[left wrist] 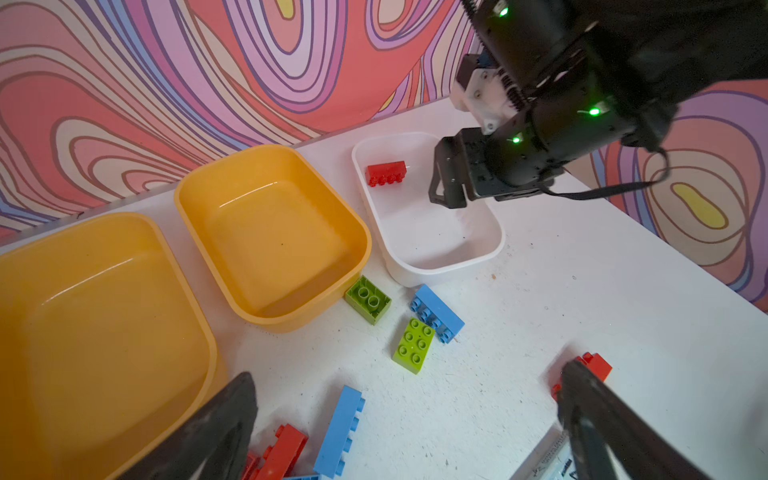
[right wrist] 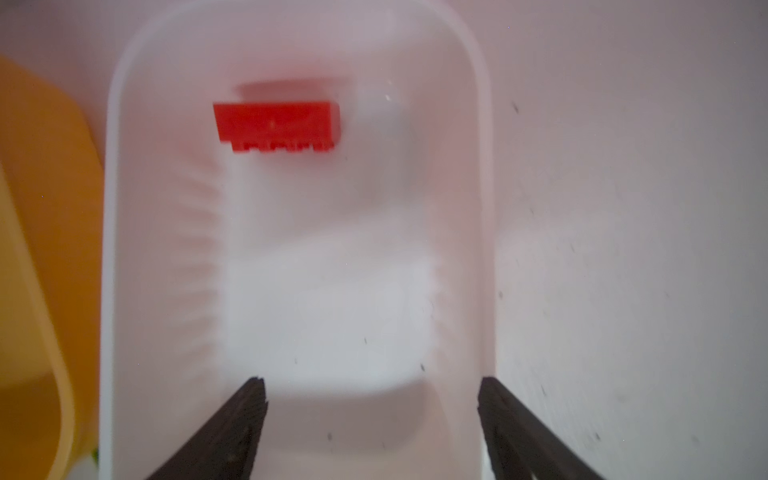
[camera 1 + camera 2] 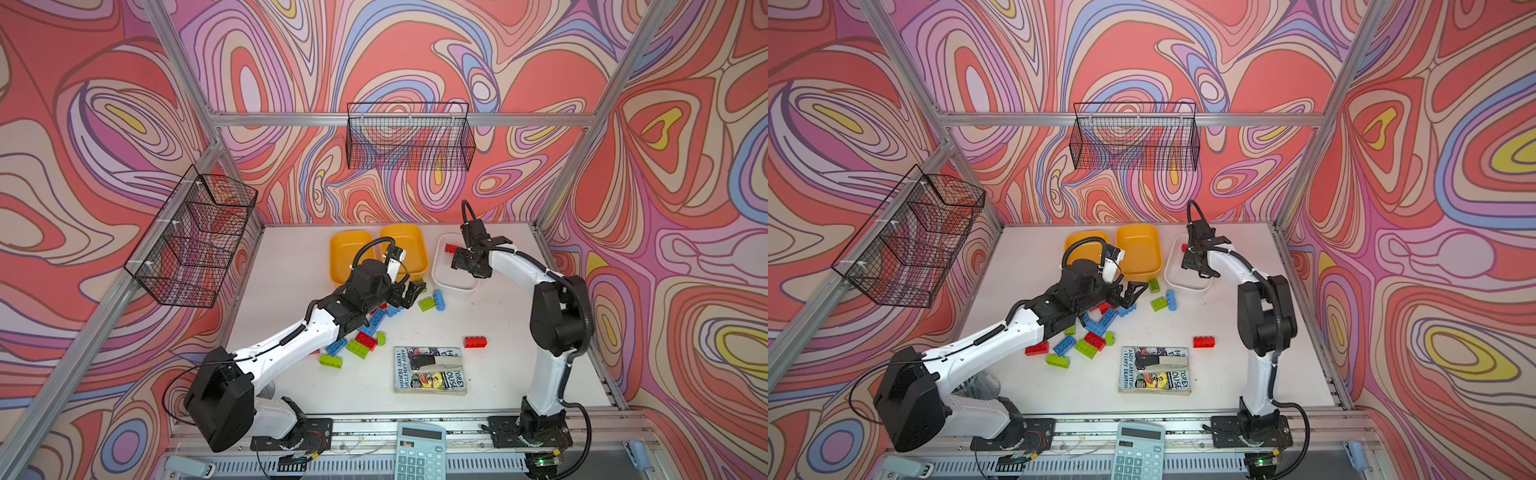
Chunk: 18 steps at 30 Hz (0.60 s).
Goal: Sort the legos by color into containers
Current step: 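Move the right gripper back to another red brick and grasp it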
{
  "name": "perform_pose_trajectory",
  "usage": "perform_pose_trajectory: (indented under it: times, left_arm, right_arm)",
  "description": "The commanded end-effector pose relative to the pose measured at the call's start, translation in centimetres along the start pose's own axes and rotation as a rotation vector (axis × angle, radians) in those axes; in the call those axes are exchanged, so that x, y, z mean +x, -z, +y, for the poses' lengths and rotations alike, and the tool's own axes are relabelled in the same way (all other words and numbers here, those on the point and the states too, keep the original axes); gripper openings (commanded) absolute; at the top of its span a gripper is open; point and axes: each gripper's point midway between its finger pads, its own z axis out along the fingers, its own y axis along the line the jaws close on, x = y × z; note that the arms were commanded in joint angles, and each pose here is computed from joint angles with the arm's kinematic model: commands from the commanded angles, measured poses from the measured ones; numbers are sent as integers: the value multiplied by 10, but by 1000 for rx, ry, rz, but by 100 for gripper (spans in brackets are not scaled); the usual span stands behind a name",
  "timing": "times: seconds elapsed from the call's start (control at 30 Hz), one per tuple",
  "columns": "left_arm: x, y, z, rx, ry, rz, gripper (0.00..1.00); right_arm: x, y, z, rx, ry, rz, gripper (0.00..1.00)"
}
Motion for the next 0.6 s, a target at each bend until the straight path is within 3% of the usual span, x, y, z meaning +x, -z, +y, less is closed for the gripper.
perform_pose_trajectory:
  times: [0.0, 0.27, 0.57]
  left_arm:
    - [18, 12, -18, 53, 24, 32, 100]
    - [51, 30, -40, 73, -31, 69, 100]
    - [62, 42, -37, 35, -33, 78, 100]
  right_arm:
    - [55, 26, -11, 29, 24, 70, 86]
    - [151, 67, -40, 3, 73, 201, 88]
    - [193, 63, -44, -69, 82, 279, 88]
